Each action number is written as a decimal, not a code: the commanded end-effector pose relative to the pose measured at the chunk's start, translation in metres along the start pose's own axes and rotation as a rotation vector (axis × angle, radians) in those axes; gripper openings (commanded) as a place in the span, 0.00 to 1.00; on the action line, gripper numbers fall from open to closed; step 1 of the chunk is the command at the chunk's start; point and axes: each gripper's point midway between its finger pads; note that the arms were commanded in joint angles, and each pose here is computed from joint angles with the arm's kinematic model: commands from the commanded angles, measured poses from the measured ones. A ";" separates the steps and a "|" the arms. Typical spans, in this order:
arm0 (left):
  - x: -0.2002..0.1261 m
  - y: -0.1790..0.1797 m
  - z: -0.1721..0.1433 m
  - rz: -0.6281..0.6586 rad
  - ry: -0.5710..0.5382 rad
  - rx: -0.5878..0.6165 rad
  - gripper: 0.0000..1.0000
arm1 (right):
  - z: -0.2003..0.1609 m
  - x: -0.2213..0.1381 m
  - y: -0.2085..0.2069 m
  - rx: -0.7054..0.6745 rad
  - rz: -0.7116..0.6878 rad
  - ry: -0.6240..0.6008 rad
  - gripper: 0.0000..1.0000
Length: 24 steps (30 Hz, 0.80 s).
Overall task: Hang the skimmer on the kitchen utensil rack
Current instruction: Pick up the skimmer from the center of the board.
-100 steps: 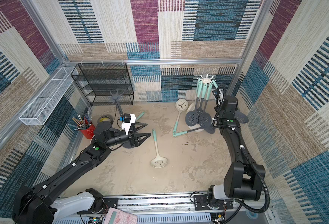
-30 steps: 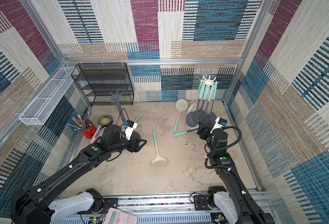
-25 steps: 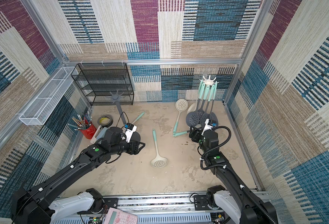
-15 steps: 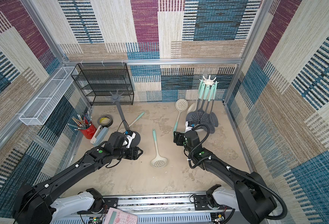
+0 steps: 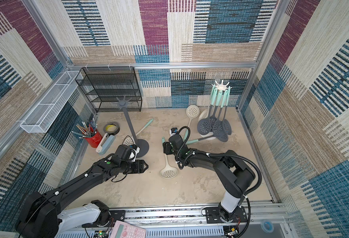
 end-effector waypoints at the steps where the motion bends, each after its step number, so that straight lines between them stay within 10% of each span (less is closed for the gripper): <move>1: 0.000 0.001 0.002 -0.007 -0.027 -0.059 0.69 | -0.017 0.012 0.000 -0.036 -0.027 0.063 0.62; 15: 0.001 0.005 0.002 -0.005 -0.069 -0.102 0.67 | -0.082 0.031 -0.010 -0.088 -0.123 0.223 0.43; 24: -0.011 -0.006 0.016 -0.049 -0.123 -0.084 0.66 | -0.052 0.012 0.003 -0.165 -0.078 0.119 0.03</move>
Point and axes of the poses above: each gripper's point midway between its finger pads, its own x axis out along the fingers, its own y axis along the line the jaws close on, z = x × y, and after that the axes turned 11 degrees about x, right-handed
